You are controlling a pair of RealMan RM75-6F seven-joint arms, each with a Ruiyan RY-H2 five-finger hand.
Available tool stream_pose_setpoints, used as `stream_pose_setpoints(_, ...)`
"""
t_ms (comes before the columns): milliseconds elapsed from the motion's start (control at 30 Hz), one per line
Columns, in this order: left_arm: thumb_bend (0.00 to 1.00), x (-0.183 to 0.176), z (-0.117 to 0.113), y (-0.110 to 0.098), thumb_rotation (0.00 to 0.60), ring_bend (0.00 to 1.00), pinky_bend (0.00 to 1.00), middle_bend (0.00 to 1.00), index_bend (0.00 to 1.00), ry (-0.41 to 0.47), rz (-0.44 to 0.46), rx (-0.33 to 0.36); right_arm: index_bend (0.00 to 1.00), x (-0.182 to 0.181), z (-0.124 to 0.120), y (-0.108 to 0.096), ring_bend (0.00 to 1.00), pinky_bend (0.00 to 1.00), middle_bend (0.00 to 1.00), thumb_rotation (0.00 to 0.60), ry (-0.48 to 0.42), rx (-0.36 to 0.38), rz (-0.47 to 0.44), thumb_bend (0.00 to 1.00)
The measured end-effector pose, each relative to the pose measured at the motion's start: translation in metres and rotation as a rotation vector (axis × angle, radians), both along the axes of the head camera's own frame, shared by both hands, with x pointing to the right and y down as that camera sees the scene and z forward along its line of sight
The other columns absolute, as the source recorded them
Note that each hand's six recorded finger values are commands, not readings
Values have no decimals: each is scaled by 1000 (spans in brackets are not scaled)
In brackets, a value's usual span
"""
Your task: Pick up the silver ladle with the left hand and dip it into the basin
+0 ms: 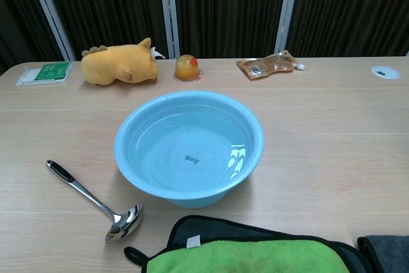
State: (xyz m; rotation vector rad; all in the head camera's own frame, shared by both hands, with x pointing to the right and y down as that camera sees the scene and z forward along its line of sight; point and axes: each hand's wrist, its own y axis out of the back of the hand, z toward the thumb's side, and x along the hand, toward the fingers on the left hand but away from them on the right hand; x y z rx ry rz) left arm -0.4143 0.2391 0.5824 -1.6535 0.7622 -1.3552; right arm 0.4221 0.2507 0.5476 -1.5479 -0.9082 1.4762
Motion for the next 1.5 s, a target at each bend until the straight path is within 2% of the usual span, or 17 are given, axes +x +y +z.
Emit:
stream_pose_setpoints(233, 279, -1, 4, -1, 600, 0, 0, 0, 18, -6, -1, -15, 0, 0, 0, -1, 0, 0, 0, 600, -4, 3, 2, 0)
stream_pose_setpoints(267, 279, 0, 5, -1, 600, 0, 0, 0, 45, -6, -1, -17, 0, 0, 0, -1, 0, 0, 0, 600, -5, 4, 3, 0)
stream_pose_setpoints(333, 279, 1, 7, -2, 600, 0, 0, 0, 169, 2, -1, -23, 0, 0, -1, -2, 0, 0, 0, 600, -9, 8, 6, 0)
stream_pose_setpoints(400, 278, 1, 10, -4, 600, 0, 0, 0, 235, 9, -3, -29, 0, 2, -2, -2, 0, 0, 0, 600, -11, 12, 12, 0)
stream_pose_setpoints(500, 279, -1, 17, -8, 600, 0, 0, 0, 292, -7, -3, -37, 0, 5, -2, -3, 0, 0, 0, 600, -6, 9, 22, 0)
stream_pose_setpoints(633, 278, -1, 35, -11, 600, 0, 0, 0, 350, -40, 0, -80, 0, 6, 0, -6, 0, 0, 0, 600, -4, 1, 27, 0)
stream_pose_setpoints(800, 280, 9, 57, -18, 600, 0, 0, 0, 386, -46, 18, -117, 0, 5, 2, -7, 0, 0, 0, 600, -10, -10, 22, 0)
stream_pose_setpoints(967, 279, 25, 71, -22, 600, 0, 0, 0, 390, -51, 42, -118, 0, 3, 5, -8, 0, 0, 0, 600, -19, -28, 14, 0)
stream_pose_setpoints(1133, 277, 46, 88, -21, 600, 0, 0, 0, 428, -33, 70, -144, 0, 6, 6, -9, 0, 0, 0, 600, -26, -39, 18, 0)
stream_pose_setpoints(1233, 260, 58, 96, -19, 600, 0, 0, 0, 486, -21, 90, -159, 0, 8, 5, -11, 0, 0, 0, 600, -32, -37, 28, 0)
stream_pose_setpoints(1500, 260, 84, 119, -14, 600, 0, 0, 0, 507, -30, 141, -176, 0, 15, 3, -13, 0, 0, 0, 600, -36, -42, 46, 0)
